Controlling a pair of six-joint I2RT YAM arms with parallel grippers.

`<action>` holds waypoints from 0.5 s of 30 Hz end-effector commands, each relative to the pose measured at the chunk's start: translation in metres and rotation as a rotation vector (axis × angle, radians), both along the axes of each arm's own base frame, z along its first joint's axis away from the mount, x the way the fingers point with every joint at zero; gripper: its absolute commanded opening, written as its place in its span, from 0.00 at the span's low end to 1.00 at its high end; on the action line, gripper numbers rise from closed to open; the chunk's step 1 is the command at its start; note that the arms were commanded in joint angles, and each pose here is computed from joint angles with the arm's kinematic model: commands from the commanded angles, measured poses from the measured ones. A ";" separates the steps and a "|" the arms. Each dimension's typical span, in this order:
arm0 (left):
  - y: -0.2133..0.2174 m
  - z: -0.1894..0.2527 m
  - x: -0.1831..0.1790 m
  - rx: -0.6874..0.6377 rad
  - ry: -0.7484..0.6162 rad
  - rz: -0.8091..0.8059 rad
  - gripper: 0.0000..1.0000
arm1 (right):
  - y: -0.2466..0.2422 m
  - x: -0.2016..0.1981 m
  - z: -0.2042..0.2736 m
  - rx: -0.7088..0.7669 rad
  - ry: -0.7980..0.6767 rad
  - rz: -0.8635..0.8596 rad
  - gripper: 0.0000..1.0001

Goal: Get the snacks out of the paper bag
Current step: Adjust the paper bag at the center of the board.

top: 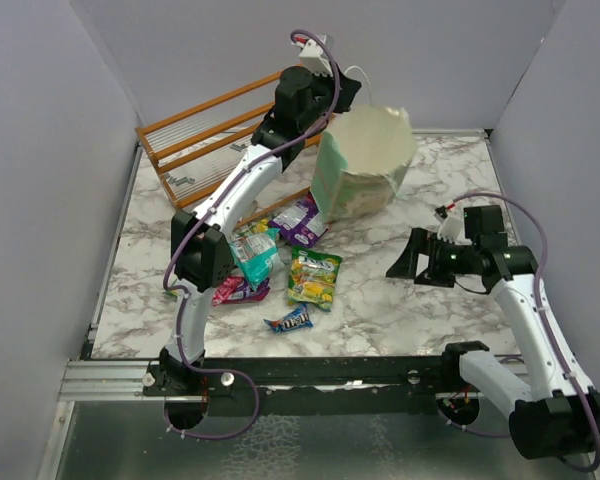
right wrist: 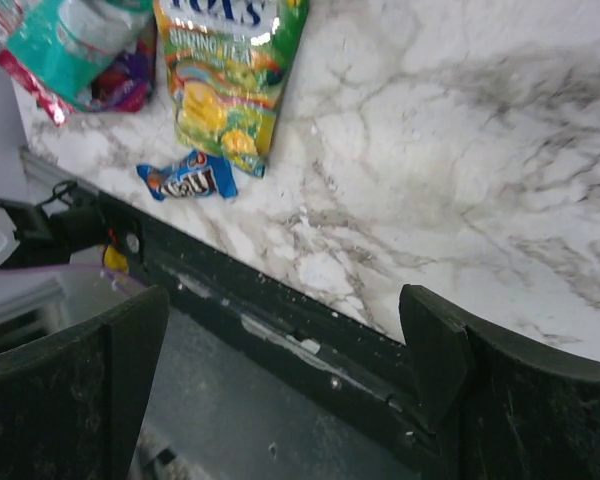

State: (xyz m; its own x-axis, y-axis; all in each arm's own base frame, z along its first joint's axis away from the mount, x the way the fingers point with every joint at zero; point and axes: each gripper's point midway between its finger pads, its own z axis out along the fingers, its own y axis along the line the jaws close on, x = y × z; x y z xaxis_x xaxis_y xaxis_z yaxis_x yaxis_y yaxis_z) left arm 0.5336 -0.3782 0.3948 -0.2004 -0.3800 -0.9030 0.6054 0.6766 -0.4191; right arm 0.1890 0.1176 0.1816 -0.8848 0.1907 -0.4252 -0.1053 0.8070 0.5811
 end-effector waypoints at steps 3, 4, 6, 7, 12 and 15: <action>0.012 0.028 0.006 -0.071 -0.030 0.024 0.00 | 0.035 -0.014 -0.017 0.182 0.079 0.190 0.99; 0.010 0.027 0.005 -0.076 -0.026 0.015 0.00 | 0.038 -0.017 -0.018 0.174 0.085 0.208 0.99; 0.006 0.026 0.002 -0.083 -0.016 -0.014 0.00 | 0.024 -0.008 -0.013 0.072 0.052 0.128 0.99; 0.005 0.026 0.000 -0.086 -0.010 -0.031 0.00 | 0.011 0.001 -0.008 -0.002 0.014 0.051 0.99; -0.011 0.034 -0.020 -0.158 0.019 -0.162 0.00 | -0.039 0.043 0.067 -0.174 -0.314 -0.266 0.99; -0.023 0.045 -0.039 -0.222 0.047 -0.253 0.00 | -0.044 0.053 0.124 -0.147 -0.520 -0.305 0.99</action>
State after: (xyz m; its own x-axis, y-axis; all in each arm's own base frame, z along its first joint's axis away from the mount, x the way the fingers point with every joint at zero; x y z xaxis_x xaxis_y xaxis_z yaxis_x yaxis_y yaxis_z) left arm 0.5256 -0.3818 0.4116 -0.2787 -0.4564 -0.8450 0.6409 0.5669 -0.5176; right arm 0.2141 0.1028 0.2277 -0.7499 0.2320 -0.6195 -0.1217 0.8721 0.4740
